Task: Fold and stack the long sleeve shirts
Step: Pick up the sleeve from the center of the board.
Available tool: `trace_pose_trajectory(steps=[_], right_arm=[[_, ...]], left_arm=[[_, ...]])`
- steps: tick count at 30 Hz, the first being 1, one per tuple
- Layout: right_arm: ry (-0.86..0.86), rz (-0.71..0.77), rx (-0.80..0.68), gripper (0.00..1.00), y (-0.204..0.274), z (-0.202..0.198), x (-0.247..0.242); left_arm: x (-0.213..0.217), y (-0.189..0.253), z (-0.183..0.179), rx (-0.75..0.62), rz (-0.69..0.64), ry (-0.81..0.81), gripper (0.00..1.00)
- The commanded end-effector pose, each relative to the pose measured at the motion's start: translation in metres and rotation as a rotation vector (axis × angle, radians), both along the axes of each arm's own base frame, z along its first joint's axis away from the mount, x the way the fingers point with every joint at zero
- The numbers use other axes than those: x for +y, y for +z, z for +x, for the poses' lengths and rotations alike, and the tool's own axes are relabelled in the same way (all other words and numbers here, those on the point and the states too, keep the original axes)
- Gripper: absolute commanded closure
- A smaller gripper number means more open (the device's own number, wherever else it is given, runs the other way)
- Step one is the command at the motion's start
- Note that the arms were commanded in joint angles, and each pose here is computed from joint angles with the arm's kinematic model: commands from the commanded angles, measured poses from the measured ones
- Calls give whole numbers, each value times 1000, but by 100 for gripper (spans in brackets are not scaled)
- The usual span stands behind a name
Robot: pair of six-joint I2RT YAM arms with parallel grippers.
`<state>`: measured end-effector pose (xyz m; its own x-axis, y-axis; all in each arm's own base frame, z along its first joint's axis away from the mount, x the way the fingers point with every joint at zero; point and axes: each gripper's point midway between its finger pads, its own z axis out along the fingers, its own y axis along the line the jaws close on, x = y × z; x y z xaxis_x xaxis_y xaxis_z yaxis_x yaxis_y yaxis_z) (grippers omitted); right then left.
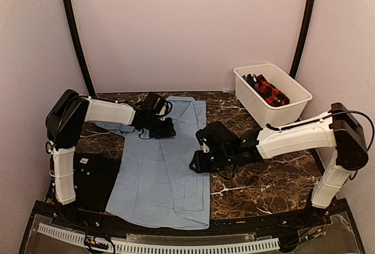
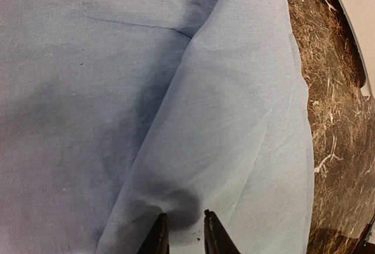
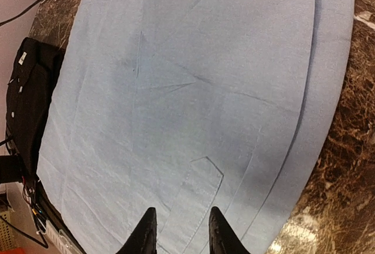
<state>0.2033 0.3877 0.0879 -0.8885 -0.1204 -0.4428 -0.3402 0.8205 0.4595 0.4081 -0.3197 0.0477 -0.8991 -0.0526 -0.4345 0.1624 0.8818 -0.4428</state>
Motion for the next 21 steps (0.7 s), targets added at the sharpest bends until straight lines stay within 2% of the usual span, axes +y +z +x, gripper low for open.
trace_pose_trajectory(steps=[1,10,15,21], right_arm=[[43,77,-46,73,2,24,23],[74,18,33,74,-57,27,15],[62,-44,52,75,-80,26,-9],[29,-101,40,75,-89,27,-50]], left_arm=[[2,-4,14,-11,52,11,79],[-9,-29,25,42,41,55,80],[-20,-37,21,76,17,91,80],[-56,-33,14,86,-21,113,80]])
